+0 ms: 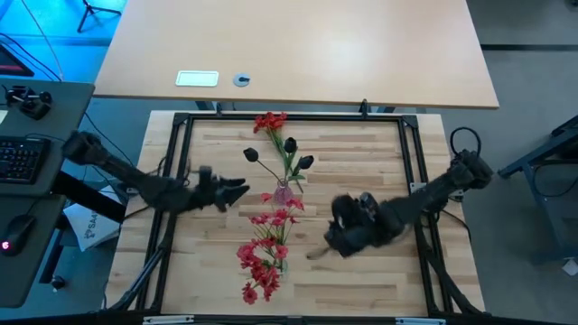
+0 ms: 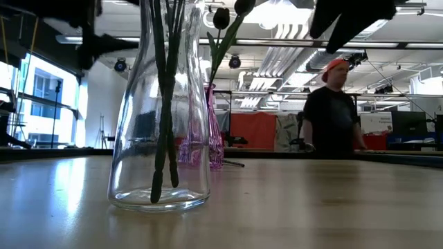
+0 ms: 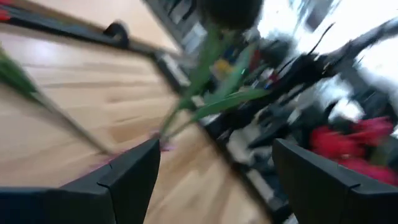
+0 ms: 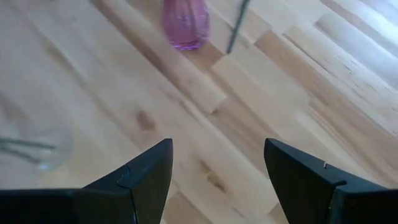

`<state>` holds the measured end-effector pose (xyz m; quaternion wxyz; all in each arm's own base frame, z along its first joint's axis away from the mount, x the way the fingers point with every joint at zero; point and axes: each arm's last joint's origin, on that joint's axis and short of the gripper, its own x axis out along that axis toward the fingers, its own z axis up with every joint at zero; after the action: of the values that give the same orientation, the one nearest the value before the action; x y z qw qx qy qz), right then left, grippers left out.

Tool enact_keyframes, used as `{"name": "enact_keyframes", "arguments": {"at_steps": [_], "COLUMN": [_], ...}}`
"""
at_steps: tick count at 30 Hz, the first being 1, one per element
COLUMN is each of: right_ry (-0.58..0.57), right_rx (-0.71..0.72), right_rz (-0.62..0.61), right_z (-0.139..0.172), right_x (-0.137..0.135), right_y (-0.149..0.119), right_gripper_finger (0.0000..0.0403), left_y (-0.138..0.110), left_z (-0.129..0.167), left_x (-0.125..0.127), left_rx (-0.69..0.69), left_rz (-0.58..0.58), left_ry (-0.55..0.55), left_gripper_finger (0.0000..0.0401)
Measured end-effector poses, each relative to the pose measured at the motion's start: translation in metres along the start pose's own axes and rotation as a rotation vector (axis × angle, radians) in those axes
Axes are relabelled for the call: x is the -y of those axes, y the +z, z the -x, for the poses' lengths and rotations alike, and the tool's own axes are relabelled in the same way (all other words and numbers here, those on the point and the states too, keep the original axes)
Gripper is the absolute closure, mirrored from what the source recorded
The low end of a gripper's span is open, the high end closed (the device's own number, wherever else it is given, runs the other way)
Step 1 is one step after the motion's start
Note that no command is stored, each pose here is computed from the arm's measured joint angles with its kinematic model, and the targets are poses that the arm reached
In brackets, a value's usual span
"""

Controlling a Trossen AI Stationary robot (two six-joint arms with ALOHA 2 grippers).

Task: Sort flowers into vase by color
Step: Put the red flowers into the transparent vase

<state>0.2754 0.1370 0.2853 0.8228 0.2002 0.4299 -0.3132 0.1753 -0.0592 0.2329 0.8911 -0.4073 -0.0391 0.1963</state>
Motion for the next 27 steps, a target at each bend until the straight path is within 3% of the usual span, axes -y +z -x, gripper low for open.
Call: {"name": "enact_keyframes", "arguments": {"at_steps": [4, 8, 13, 17, 21, 23, 27], "right_ry": [-0.018, -0.049, -0.096, 0.085, 0.336, 0.363, 0.28], "right_rx": [-0.08, -0.112, -0.189, -0.178, -0.05, -0.006, 0.037], "right_rz": [-0.015, -0.01, -0.083, -0.3, -0.518, -0.566, -0.547], "right_z": [-0.017, -0.028, -0.054, -0.09, -0.124, -0.137, -0.159], "right_x": [0.012, 0.024, 0.047, 0.062, 0.079, 0.092, 0.121], "right_y": [0.026, 0.041, 0.029, 0.004, 0.011, 0.022, 0.043], "right_gripper_finger": [0.0155, 0.0155, 0.0155, 0.0155, 0.0155, 0.0155, 0.0155], "left_y": [0.027, 0.057, 0.089, 0.105, 0.109, 0.11, 0.11], "left_z": [-0.011, -0.012, -0.005, -0.004, -0.003, -0.003, -0.003], "left_x": [-0.024, -0.043, -0.068, -0.077, -0.081, -0.081, -0.081], "left_rx": [-0.098, -0.102, -0.056, -0.067, -0.108, -0.106, -0.104], "left_rz": [-0.094, -0.168, -0.202, -0.164, -0.137, -0.127, -0.099], "left_ry": [0.033, 0.045, 0.108, 0.036, -0.001, -0.002, -0.002], "left_gripper_finger": [0.0105, 0.0105, 0.0105, 0.0105, 0.0105, 0.0105, 0.0105]}}
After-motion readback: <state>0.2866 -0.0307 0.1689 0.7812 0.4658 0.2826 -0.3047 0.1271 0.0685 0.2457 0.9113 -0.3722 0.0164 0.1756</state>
